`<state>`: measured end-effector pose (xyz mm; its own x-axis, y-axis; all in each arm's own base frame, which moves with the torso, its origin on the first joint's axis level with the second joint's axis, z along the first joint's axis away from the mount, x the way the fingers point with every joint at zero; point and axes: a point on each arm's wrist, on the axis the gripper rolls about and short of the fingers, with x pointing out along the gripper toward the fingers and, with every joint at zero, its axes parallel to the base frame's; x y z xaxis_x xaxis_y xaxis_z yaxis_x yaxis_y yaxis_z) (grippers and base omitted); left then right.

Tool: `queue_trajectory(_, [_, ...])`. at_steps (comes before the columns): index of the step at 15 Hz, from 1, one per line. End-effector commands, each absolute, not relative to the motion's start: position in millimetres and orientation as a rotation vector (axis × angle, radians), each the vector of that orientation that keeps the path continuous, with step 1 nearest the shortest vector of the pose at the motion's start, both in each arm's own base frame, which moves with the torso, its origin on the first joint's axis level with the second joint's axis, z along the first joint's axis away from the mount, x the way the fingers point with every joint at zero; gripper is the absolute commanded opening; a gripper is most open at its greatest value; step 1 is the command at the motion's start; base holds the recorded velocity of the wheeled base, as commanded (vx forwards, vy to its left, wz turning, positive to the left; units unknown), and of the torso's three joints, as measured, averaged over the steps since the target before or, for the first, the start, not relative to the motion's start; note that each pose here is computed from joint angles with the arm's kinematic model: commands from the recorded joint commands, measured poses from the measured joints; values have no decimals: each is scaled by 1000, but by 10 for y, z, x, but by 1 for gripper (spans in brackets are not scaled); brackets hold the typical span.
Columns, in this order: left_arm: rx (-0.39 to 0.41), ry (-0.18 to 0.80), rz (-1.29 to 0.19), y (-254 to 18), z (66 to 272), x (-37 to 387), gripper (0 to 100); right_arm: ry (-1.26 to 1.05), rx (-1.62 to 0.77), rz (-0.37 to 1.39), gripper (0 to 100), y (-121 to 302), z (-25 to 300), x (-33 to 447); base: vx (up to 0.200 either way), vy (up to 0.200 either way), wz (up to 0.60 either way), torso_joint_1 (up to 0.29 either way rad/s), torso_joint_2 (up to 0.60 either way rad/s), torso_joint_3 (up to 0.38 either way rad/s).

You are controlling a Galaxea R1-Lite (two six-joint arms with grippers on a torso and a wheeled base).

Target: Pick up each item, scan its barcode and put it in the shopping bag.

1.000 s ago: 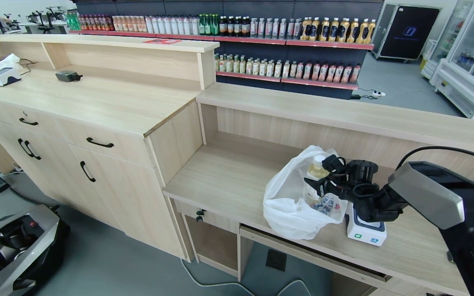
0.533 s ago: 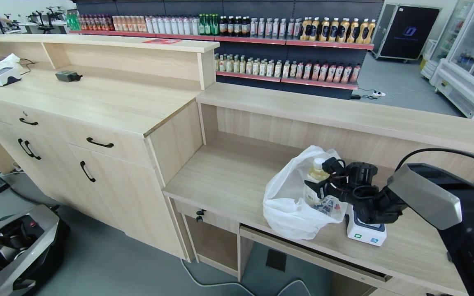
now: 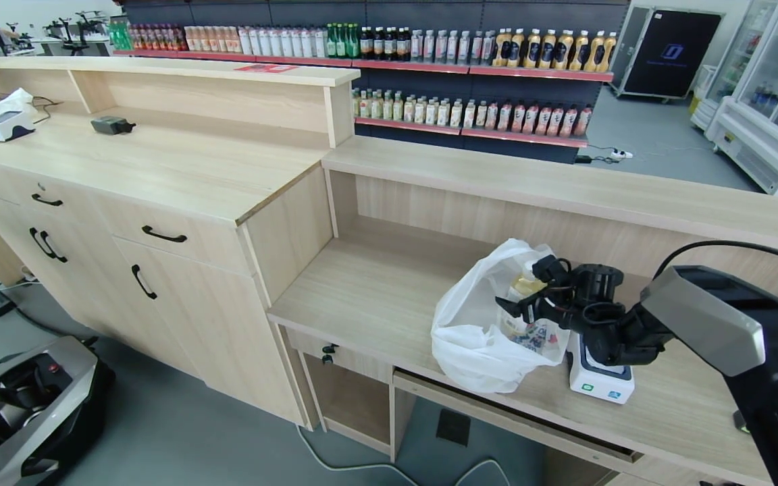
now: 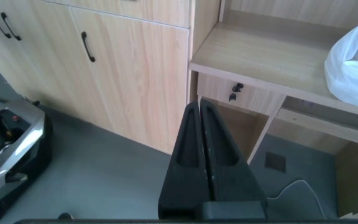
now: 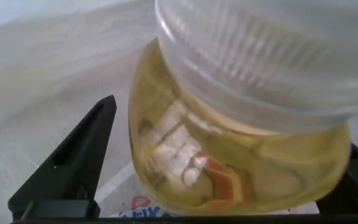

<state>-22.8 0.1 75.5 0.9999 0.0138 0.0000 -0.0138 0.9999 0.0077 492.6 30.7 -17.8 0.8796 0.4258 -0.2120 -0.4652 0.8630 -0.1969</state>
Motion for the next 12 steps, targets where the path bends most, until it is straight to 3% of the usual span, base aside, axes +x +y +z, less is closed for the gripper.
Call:
queue_trajectory(1, [8, 0, 15, 1, 755, -228, 0, 115, -247, 466, 100, 321, 167, 4922, 0, 0, 0, 0, 0, 0])
queue_trajectory(3, [8, 0, 15, 1, 755, -228, 0, 47, -258, 454, 100, 312, 560, 4889, 0, 0, 0, 0, 0, 0])
queue_trajectory(4, [8, 0, 15, 1, 755, -228, 0, 47, -258, 454, 100, 312, 560, 4889, 0, 0, 0, 0, 0, 0])
queue_trajectory(5, [8, 0, 15, 1, 755, -228, 0, 26, -265, 443, 100, 282, 883, 4725, 0, 0, 0, 0, 0, 0])
queue_trajectory(7, [8, 0, 15, 1, 755, -228, 0, 88, -283, 423, 100, 141, 1193, 4460, 0, 0, 0, 0, 0, 0])
queue_trajectory(12, [8, 0, 15, 1, 755, -228, 0, 185, -354, 294, 100, -388, 1885, 3273, 0, 0, 0, 0, 0, 0])
